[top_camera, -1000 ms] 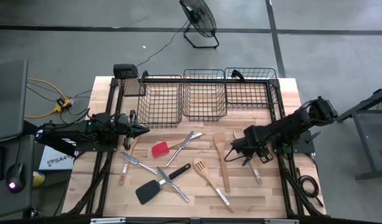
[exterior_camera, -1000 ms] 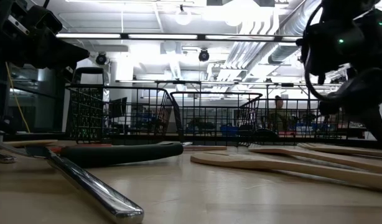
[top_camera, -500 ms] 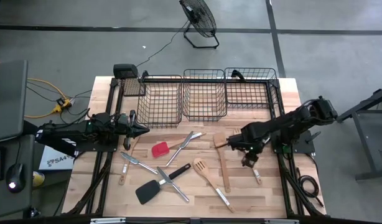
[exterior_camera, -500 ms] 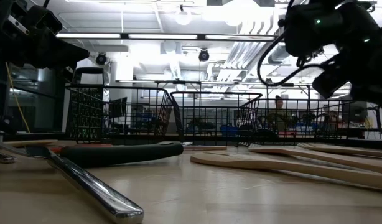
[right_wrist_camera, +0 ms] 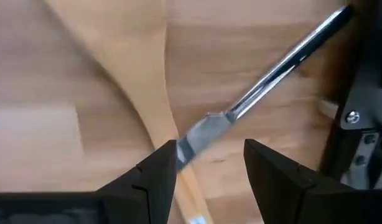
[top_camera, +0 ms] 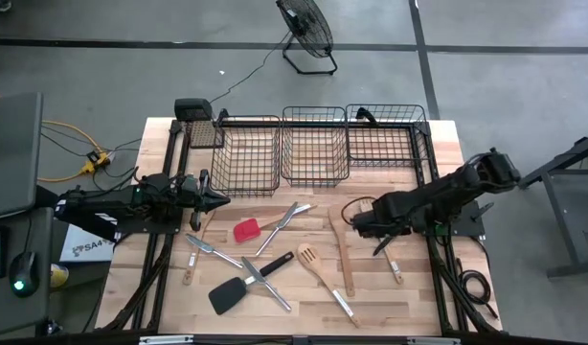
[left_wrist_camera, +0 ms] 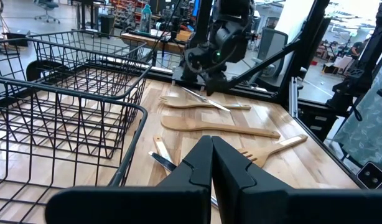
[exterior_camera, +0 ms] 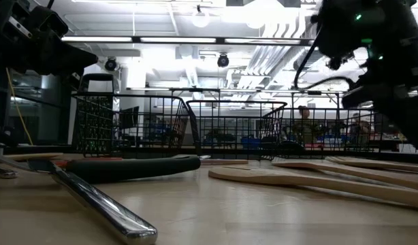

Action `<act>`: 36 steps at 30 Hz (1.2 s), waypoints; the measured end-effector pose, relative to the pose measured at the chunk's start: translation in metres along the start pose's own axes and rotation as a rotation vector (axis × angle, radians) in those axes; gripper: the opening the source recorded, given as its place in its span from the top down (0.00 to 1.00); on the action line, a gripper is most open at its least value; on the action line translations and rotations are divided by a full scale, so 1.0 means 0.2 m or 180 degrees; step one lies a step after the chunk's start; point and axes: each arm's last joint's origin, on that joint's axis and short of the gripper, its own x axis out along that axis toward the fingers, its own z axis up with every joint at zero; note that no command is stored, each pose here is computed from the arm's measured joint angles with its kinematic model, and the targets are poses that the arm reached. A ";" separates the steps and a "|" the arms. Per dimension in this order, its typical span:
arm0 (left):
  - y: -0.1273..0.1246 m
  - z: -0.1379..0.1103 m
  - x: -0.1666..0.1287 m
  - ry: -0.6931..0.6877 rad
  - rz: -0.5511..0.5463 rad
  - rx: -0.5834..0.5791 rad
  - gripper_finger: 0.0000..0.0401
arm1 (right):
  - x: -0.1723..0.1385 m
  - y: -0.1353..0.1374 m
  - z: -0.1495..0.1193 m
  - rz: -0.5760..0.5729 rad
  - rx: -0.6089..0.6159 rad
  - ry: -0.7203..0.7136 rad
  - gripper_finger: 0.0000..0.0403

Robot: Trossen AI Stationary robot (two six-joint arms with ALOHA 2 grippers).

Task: Pick & Place Kitchen Items
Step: Put the silver knife into the middle wire basket

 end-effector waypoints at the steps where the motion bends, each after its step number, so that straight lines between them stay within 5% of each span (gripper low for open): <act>1: 0.00 0.00 0.00 0.0001 0.0001 0.0000 1.00 | -0.01 -0.01 -0.02 0.0053 0.0161 -0.0073 0.56; 6: 0.00 0.00 0.00 0.0001 0.0000 0.0000 1.00 | -0.05 -0.08 -0.07 0.0358 0.0926 -0.0445 0.56; 11: 0.00 0.00 0.00 0.0000 0.0000 0.0000 1.00 | -0.06 -0.15 -0.08 0.0225 0.1447 -0.0671 0.56; 25: 0.00 0.00 0.00 0.0000 0.0000 0.0000 1.00 | 0.07 -0.15 -0.01 0.0326 0.1904 -0.0743 0.56; 36: 0.00 0.00 0.00 0.0000 0.0000 0.0000 1.00 | 0.06 -0.12 -0.02 0.0335 0.2090 -0.0252 0.56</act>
